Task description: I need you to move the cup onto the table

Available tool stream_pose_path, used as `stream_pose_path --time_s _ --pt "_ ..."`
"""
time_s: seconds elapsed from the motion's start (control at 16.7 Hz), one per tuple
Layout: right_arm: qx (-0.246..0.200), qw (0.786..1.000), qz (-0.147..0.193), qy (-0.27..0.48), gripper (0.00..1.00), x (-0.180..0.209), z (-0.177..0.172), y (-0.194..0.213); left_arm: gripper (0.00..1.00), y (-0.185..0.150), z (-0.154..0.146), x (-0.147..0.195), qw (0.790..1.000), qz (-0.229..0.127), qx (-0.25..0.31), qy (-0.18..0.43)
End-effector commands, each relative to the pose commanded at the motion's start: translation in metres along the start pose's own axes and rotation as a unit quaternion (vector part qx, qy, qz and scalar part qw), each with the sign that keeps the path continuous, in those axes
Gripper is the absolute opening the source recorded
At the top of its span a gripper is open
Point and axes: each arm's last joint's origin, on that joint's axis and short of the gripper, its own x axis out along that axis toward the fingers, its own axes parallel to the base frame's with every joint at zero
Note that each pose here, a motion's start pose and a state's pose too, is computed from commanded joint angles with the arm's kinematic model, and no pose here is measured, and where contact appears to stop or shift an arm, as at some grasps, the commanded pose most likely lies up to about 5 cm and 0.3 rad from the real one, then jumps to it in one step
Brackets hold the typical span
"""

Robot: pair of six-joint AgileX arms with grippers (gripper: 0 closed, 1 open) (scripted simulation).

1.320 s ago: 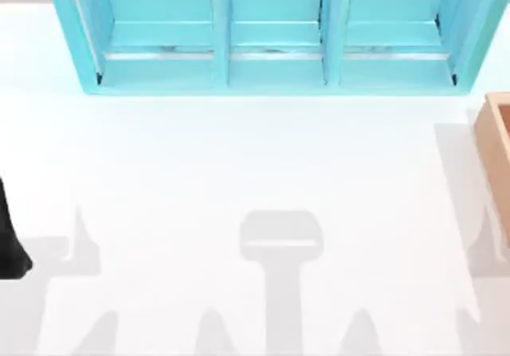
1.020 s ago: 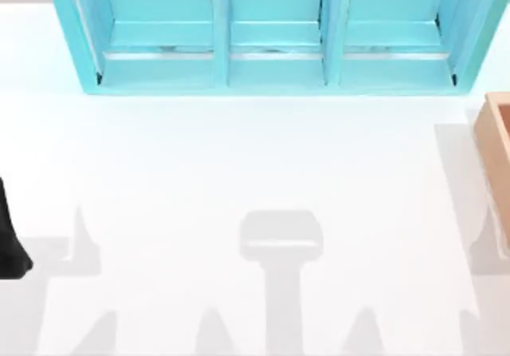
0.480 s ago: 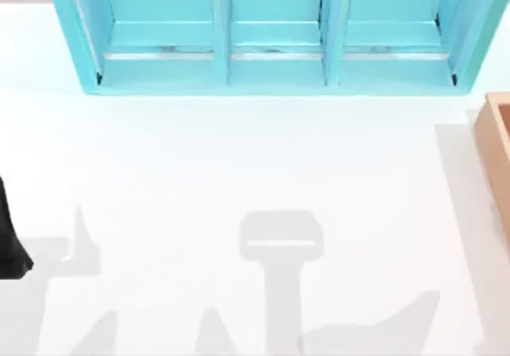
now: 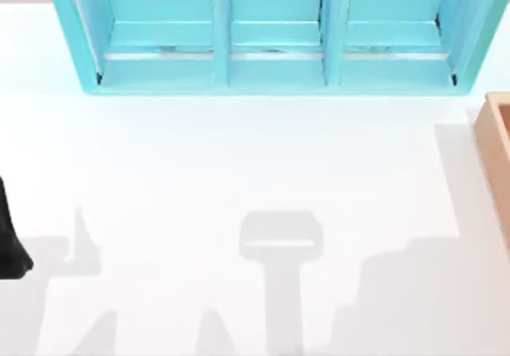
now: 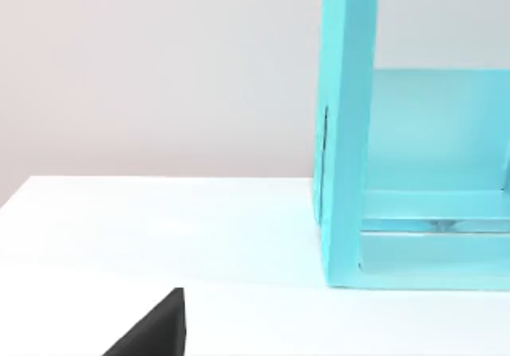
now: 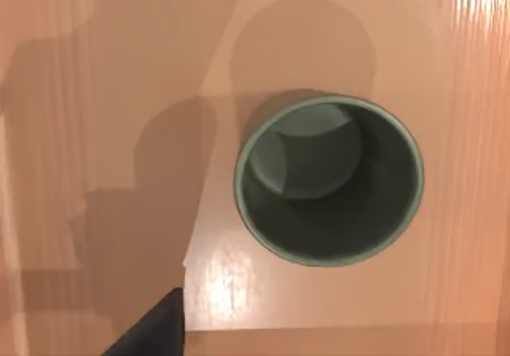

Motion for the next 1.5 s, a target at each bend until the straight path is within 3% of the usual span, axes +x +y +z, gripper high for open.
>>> stream_pose_path --time_s 0.3,0.78,1.26,1.5 --pt "0.001 0.996 0.028 0.079 1.0 0.011 0.027 -0.027 1.0 0.0 0.0 0.0 1.0 0.0 0.0 0.0" --pt "0.0 0.996 0.03 0.084 1.0 0.016 0.028 -0.028 1.0 0.0 0.0 0.0 1.0 0.0 0.0 0.0" --pt "0.0 0.996 0.028 0.079 1.0 0.098 0.017 -0.025 1.0 0.0 0.0 0.0 1.0 0.0 0.0 0.0" --pt "0.001 0.996 0.03 0.083 1.0 0.11 0.012 -0.024 1.0 0.0 0.0 0.0 1.0 0.0 0.0 0.0"
